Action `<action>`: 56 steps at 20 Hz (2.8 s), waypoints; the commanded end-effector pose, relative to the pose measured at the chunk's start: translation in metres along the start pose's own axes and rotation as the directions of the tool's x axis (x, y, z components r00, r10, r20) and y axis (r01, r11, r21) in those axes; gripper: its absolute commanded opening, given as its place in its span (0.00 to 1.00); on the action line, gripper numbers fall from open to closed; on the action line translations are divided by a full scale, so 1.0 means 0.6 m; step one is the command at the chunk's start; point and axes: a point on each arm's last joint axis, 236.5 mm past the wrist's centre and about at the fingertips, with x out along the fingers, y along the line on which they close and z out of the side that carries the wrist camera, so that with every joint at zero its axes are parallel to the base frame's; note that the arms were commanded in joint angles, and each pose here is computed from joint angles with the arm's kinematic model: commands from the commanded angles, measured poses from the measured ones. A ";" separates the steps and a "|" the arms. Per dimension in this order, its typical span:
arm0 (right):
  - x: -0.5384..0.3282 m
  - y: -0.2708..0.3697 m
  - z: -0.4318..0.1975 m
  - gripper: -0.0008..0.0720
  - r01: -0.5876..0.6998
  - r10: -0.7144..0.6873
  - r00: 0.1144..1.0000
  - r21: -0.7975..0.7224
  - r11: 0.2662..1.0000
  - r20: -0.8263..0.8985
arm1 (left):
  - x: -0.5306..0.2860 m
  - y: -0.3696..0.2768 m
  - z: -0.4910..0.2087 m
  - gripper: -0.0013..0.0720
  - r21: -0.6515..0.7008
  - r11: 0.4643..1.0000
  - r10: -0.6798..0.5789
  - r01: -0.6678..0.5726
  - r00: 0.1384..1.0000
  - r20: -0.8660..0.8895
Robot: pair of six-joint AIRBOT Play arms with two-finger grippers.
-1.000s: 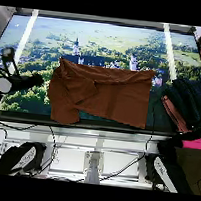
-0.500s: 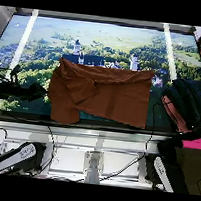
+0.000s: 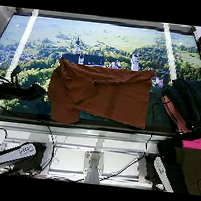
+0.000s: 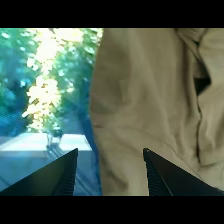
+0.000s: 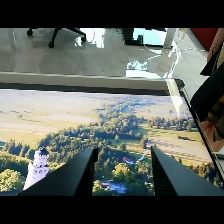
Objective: Fold the clothes and pants, and hang the long-sleeved shirts on hangers.
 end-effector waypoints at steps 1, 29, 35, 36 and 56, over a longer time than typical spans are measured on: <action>0.000 0.004 -0.004 0.51 -0.011 0.011 1.000 0.007 1.000 -0.010 | 0.019 0.013 -0.005 0.67 0.020 1.000 -0.002 0.002 1.000 -0.024; -0.048 0.060 -0.128 0.51 -0.131 0.143 0.932 0.061 0.990 -0.334 | 0.065 -0.017 0.013 0.05 0.160 0.987 -0.027 0.026 1.000 0.000; -0.104 0.116 -0.304 0.51 -0.212 0.280 0.699 0.183 0.960 -0.658 | 0.048 -0.027 0.024 0.05 0.189 0.982 -0.025 0.018 0.999 0.034; -0.109 0.127 -0.345 0.51 -0.213 0.302 0.648 0.214 0.953 -0.699 | 0.048 -0.027 0.024 0.05 0.189 0.982 -0.025 0.018 0.999 0.034; -0.198 0.227 -0.733 0.52 0.090 0.473 0.055 0.476 0.875 -0.879 | 0.048 -0.028 0.023 0.05 0.188 0.982 -0.026 0.019 0.999 0.033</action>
